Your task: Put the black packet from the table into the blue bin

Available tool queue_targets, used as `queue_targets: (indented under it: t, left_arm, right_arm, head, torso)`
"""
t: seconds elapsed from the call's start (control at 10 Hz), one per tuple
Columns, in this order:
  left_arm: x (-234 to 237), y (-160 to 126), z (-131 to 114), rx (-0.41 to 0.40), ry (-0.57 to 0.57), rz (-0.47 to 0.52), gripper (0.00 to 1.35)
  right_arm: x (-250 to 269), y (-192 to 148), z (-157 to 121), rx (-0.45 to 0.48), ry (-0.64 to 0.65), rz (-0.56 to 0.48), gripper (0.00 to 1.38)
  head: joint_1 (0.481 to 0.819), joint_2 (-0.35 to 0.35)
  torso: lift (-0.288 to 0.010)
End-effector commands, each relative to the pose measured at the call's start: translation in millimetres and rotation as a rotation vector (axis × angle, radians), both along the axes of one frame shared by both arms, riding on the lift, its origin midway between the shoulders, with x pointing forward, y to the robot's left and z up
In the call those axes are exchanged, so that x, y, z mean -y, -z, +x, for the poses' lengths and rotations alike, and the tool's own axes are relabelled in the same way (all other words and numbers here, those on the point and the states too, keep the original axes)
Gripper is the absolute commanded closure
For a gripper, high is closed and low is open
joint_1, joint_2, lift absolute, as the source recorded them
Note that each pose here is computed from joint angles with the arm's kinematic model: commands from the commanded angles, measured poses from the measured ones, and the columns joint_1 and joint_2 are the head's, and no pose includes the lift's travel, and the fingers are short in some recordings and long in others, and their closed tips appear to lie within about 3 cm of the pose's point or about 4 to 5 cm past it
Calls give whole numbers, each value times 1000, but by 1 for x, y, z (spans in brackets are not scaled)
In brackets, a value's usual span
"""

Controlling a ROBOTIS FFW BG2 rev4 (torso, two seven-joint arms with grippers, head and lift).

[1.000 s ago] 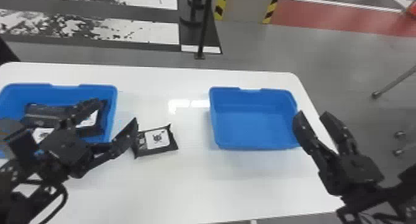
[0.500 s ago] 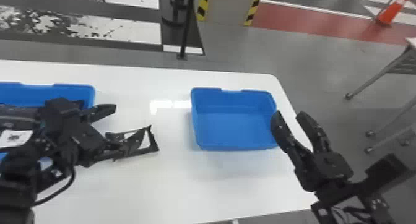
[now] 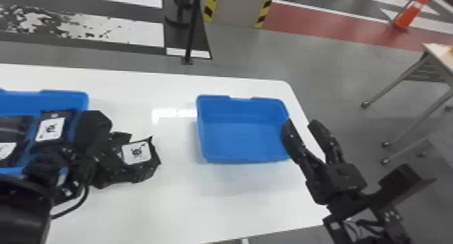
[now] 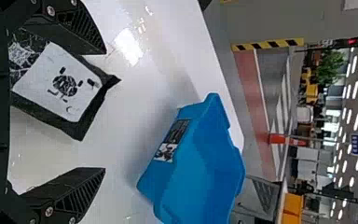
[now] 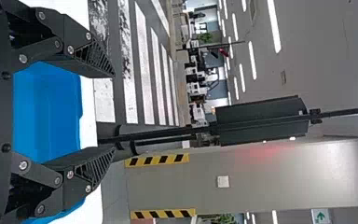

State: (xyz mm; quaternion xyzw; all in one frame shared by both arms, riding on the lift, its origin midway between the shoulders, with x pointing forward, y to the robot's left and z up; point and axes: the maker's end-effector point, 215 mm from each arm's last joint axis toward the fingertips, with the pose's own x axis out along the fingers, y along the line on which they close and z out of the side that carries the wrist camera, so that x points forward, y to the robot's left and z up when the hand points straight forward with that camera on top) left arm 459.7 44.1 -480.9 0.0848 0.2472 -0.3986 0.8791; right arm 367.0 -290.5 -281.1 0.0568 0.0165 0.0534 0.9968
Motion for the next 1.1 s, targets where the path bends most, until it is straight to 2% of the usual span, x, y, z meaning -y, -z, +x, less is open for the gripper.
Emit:
queue_targets:
  t: [0.0, 0.2, 0.4, 0.5, 0.6, 0.8, 0.9, 1.0]
  left_arm:
    - [9, 13, -4, -37, 28, 25, 137]
    - [-3, 22, 7, -11, 22, 79, 137]
    - [-25, 20, 27, 61, -5, 147, 157]
    - [-37, 31, 30, 51, -21, 181, 196]
    - [-41, 39, 29, 37, -20, 206, 323]
    - [-31, 53, 16, -15, 7, 224, 705]
    - [-23, 44, 19, 28, 39, 221, 1092]
    - [-11, 24, 28, 123, 81, 210, 1210]
  right_arm:
    - [0, 1, 0, -2, 1, 2, 509]
    - [-1, 1, 0, -2, 0, 6, 509]
    - [-1, 1, 0, -2, 0, 6, 509]
    - [0, 1, 0, -1, 1, 6, 509]
    - [0, 1, 0, -1, 1, 6, 509]
    - [0, 1, 0, -1, 1, 8, 509]
    - [0, 1, 0, -1, 1, 8, 509]
    - [0, 2, 0, -3, 1, 9, 509]
  head:
    - [695, -325]
    - [695, -336]
    - [695, -316]
    - [695, -295]
    - [695, -284]
    - [695, -268]
    - [695, -274]
    - [695, -286]
  torso:
    - [-110]
    - [-110]
    - [-110]
    - [-110]
    - [-110]
    - [-110]
    - [-110]
    - [-110]
